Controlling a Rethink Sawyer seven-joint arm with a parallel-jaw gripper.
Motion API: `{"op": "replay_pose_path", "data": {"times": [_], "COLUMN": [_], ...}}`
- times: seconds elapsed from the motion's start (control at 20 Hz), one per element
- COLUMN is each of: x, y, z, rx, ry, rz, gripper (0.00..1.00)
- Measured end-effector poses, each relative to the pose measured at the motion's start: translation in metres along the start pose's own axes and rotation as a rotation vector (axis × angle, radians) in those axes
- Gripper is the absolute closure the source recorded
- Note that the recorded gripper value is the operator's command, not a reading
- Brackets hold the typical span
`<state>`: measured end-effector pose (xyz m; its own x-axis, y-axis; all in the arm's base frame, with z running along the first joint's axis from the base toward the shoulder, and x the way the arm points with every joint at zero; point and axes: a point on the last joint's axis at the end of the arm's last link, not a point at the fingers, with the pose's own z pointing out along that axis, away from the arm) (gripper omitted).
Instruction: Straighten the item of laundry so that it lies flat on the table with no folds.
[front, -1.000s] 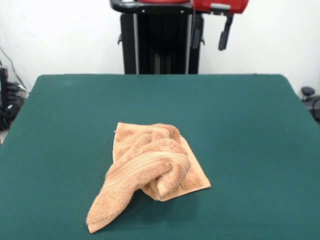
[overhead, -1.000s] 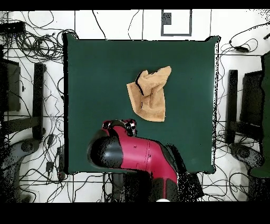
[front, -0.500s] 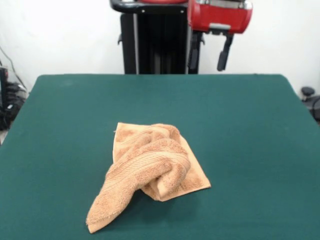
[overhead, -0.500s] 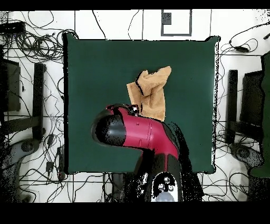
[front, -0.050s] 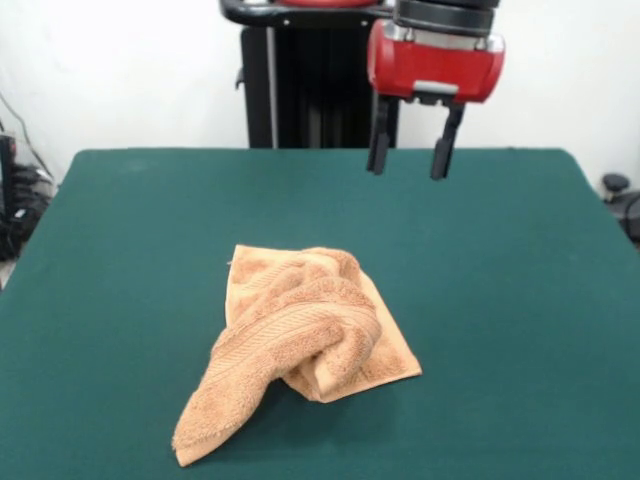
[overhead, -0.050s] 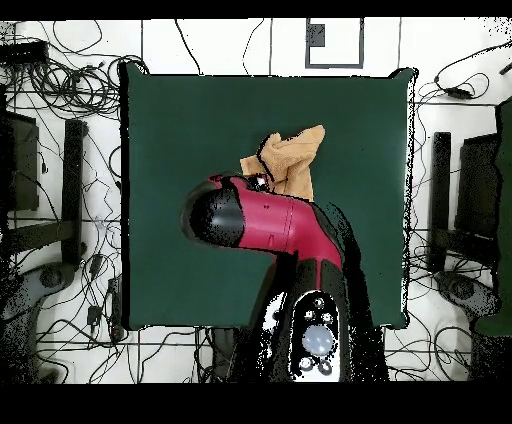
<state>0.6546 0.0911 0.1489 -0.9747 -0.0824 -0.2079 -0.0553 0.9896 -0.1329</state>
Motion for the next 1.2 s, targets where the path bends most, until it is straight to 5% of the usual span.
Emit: {"op": "replay_pose_path", "data": {"times": [1.2], "x": [-0.057], "y": [-0.081], "z": [0.032], "rx": [0.029], "ry": [-0.065], "rz": [0.089], "gripper": [0.00]}}
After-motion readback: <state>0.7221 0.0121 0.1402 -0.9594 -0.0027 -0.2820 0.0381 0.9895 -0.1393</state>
